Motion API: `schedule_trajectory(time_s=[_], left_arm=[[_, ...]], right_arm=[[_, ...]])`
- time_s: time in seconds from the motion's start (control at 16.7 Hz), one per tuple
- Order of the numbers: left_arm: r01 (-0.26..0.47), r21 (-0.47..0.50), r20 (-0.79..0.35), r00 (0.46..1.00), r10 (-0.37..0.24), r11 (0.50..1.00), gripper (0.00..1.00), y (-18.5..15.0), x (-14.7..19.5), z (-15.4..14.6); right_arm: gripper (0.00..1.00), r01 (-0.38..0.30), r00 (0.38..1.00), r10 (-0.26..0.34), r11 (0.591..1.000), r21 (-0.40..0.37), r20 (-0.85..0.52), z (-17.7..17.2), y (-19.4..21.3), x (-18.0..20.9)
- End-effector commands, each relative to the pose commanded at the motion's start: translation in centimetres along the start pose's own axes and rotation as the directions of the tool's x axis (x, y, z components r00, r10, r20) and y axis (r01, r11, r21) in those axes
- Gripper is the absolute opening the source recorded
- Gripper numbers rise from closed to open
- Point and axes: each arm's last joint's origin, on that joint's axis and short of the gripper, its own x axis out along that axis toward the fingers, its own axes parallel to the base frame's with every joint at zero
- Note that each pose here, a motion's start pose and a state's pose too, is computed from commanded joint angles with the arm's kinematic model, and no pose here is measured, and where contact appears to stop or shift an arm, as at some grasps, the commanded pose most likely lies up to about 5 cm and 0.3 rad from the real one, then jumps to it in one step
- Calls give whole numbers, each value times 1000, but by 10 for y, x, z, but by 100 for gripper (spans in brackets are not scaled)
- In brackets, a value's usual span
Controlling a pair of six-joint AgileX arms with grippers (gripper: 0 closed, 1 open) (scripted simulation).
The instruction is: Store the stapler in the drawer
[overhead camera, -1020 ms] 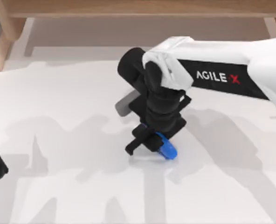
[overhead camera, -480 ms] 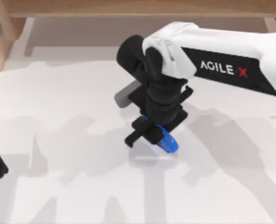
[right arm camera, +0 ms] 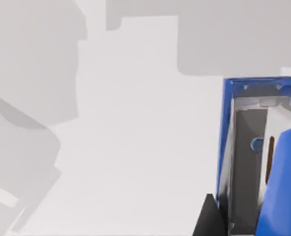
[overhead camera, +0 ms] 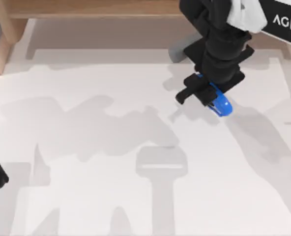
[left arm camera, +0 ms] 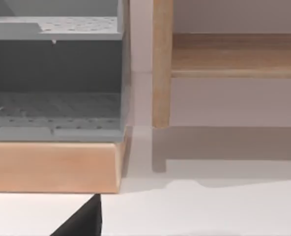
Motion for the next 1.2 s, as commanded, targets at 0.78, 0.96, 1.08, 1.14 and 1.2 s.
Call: schedule_trajectory(time_s=[0.78,0.96,1.08,1.14,1.2], left_arm=[[0,0,0,1000,0,1000,100,0,0,0],[0,0,0,1000,0,1000,100,0,0,0],[0,0,0,1000,0,1000,100,0,0,0],[0,0,0,1000,0,1000,100,0,0,0],[0,0,0,1000,0,1000,100,0,0,0]], right_arm=[[0,205,978,-197,867,455,-66,-128,-292,-63],[0,171,984,-168,839,517,-52,-144,-331,-37],[0,121,993,-106,826,551,-59,-153,-348,-7],[0,93,996,-67,820,565,-67,-156,-354,10],[0,64,997,-26,814,577,-75,-159,-357,25]])
